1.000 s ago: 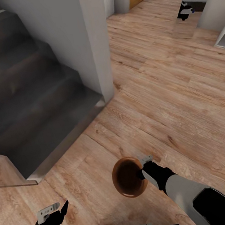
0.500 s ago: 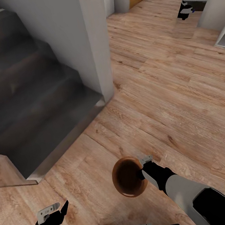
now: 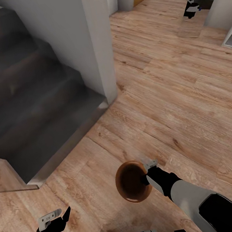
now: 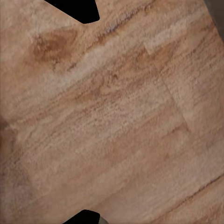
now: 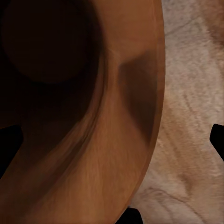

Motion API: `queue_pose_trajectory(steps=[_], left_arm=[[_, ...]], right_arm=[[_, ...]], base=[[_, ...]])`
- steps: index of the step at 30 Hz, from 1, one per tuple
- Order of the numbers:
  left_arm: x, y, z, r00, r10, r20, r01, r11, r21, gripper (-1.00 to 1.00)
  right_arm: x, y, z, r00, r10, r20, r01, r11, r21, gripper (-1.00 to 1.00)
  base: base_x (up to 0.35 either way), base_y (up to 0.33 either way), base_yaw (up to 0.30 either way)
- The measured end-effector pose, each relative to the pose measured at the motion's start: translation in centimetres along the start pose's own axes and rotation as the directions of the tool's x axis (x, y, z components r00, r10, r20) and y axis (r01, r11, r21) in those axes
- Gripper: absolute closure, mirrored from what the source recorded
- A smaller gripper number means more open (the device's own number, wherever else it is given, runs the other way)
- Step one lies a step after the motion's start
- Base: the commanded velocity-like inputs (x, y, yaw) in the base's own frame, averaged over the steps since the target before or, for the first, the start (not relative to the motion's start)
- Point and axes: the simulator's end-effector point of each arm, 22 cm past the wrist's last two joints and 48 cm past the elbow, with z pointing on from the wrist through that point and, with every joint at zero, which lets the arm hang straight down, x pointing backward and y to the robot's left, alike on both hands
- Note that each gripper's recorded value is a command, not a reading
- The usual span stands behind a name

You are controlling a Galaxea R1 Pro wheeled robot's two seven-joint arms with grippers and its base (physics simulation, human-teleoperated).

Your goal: Put the three can of soda from the living room inside the tash can in the kitchen.

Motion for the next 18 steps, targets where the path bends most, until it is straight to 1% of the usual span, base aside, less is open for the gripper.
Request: queue_pose_trajectory(steps=[3,8,11,12,17,18], left_arm=[[0.00,0.00,0.00,1.000,0.000,0.000,0.000,1.000,0.000,-1.00],[-0.04,0.04,0.04,1.000,0.002,0.001,-0.002,1.000,-0.003,-1.00],[-0.02,0.01,0.03,1.000,0.001,0.001,-0.001,1.000,-0.002,-1.00],[-0.01,0.00,0.01,1.000,0.001,0.000,-0.001,1.000,-0.001,-1.00],[-0.03,-0.04,0.01,1.000,0.000,0.001,0.000,1.000,0.001,-1.00],[-0.04,-0.05,0.00,1.000,0.000,0.001,0.000,1.000,0.001,-1.00]], right_arm=[[0.00,0.00,0.01,1.000,0.000,0.000,0.000,1.000,0.000,-1.00],[0.01,0.00,0.01,1.000,0.000,0.000,0.000,1.000,0.000,-1.00],[0.01,0.00,0.01,1.000,0.000,0.000,0.000,1.000,0.000,-1.00],[0.02,0.00,0.02,1.000,0.000,0.000,0.000,1.000,0.000,1.00],[0.07,0.13,0.03,1.000,0.007,-0.002,-0.007,1.000,-0.006,1.00],[0.05,-0.10,0.01,1.000,-0.005,-0.002,0.005,1.000,0.003,1.00]], base=[[0.000,-0.002,0.000],[0.000,-0.167,0.000],[0.000,-0.081,0.000],[0.000,-0.027,0.000],[0.000,-0.009,0.000],[0.000,-0.002,0.000]])
